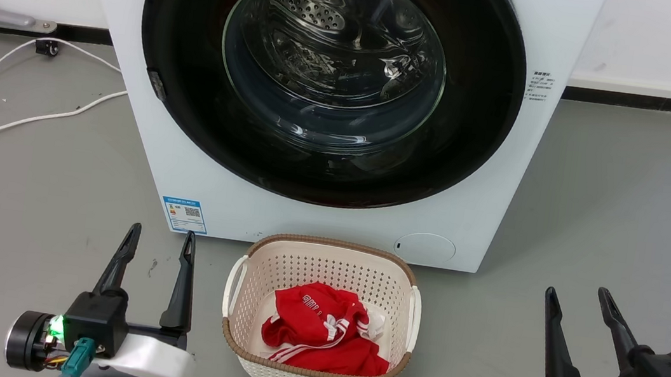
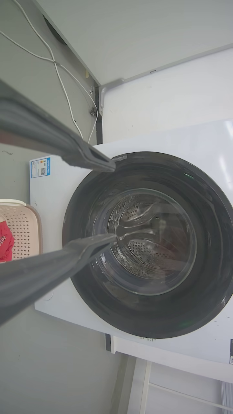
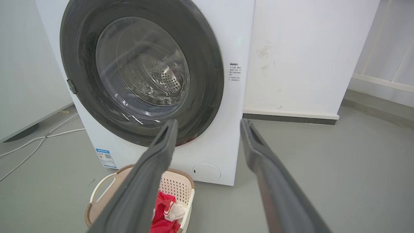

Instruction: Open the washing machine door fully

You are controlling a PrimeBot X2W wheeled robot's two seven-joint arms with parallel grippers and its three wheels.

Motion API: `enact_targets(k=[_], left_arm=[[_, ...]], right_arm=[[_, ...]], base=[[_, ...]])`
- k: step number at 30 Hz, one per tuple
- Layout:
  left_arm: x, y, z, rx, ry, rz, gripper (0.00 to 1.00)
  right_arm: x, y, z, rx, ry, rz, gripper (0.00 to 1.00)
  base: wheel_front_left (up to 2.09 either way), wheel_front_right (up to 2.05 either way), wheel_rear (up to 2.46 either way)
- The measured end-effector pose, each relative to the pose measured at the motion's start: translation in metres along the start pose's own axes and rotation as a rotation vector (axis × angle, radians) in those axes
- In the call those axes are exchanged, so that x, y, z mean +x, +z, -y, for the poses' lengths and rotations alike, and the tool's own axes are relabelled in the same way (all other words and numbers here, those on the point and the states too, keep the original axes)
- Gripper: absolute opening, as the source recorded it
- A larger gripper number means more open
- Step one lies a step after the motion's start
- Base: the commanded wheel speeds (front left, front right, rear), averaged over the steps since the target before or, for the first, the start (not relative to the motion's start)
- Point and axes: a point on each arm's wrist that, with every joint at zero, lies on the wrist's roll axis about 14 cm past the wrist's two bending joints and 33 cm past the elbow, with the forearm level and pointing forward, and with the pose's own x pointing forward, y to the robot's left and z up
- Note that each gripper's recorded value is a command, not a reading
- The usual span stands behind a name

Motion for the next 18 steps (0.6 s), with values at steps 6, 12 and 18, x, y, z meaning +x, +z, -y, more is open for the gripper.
enact_targets(k=[6, 12, 18], left_arm=[[-0.0021, 0.0004, 0.0020, 0.013, -0.003, 0.007, 1.00], [-0.0024, 0.0000, 0.0012, 0.007, 0.001, 0.006, 1.00], [-0.0025, -0.0016, 0.0006, 0.003, 0.001, 0.002, 1.00]], right_arm=[[-0.0006, 0.0002, -0.0006, -0.023, 0.004, 0.004, 1.00], [-0.0004, -0.0016, -0.0009, -0.015, 0.004, 0.000, 1.00], [-0.0008, -0.0049, -0.0008, 0.000, 0.002, -0.009, 0.40]], base=[[0.00, 0.00, 0.00], [0.00, 0.00, 0.00], [0.00, 0.00, 0.00]])
